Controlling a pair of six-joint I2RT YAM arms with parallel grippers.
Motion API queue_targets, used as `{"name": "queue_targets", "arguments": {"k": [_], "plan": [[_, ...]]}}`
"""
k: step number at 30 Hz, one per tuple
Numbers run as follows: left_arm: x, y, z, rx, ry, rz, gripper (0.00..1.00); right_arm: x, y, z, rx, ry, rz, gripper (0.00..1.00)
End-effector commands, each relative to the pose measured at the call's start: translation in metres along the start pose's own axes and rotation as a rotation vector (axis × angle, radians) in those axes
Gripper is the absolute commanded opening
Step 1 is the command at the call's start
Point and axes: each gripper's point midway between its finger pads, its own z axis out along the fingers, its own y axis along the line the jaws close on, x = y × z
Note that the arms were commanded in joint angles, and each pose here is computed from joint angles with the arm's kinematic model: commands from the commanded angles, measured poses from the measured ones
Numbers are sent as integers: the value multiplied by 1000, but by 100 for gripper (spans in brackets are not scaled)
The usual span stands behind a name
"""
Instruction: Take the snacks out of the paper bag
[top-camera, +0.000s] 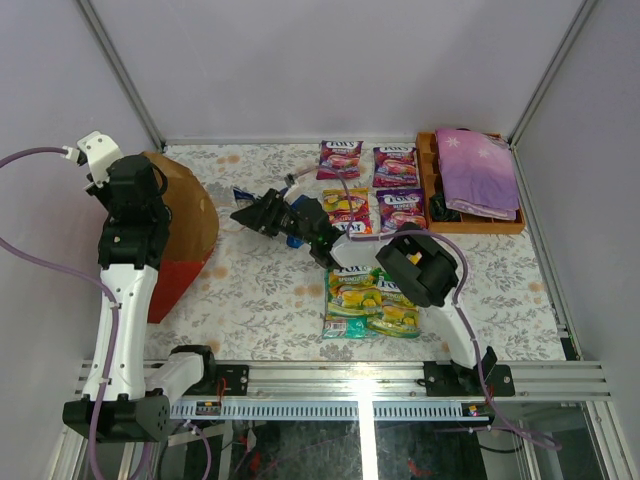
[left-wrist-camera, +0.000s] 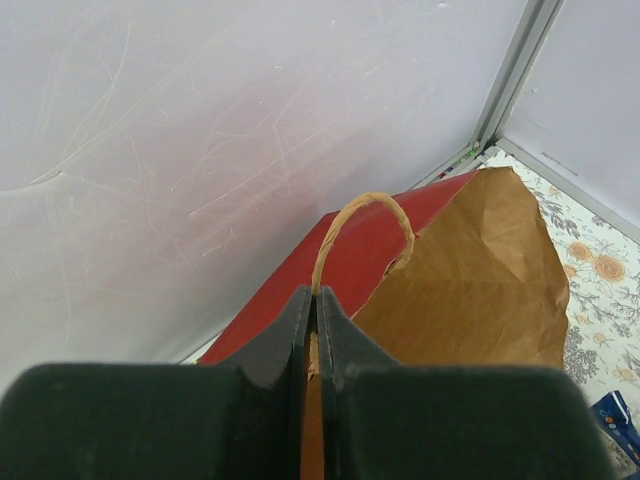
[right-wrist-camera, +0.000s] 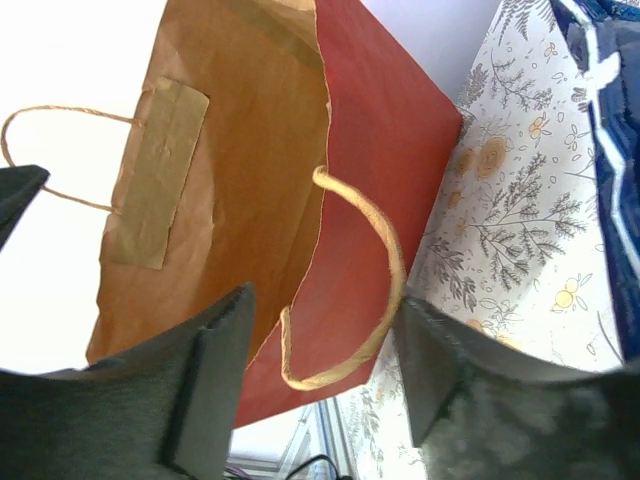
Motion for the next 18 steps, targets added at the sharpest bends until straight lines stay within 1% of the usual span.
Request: {"name": "queue_targets", "arguments": {"k": [1,2,4,5,6,8,13,17,18], "plan": [[-22,2,-4,13,-57,-56,0,-19,30,6,-115,-53,23,48],[-22,1,-4,17,-56,-57,0,-18,32,6,-124,-48,22,33],[-20,-1,-3,22,-52,-55,0,-18,38,4,-135,-41,22,8],[-17,-2,-1,24,-48,-54,0,-18,42,2,-137,-35,18,1],[-14,-4,0,26,-44,-49,1,-19,48,0,-142,-31,10,0],[-10,-9,5,32,-39,-46,6,-21,66,-3,-153,-19,-32,0],[2,-27,19,51,-20,-18,7,-12,108,0,-129,74,-145,0],[5,-36,29,50,-12,5,7,-7,133,8,-171,119,-163,0],[5,-37,32,44,-14,14,7,-7,133,11,-170,125,-160,0]]}}
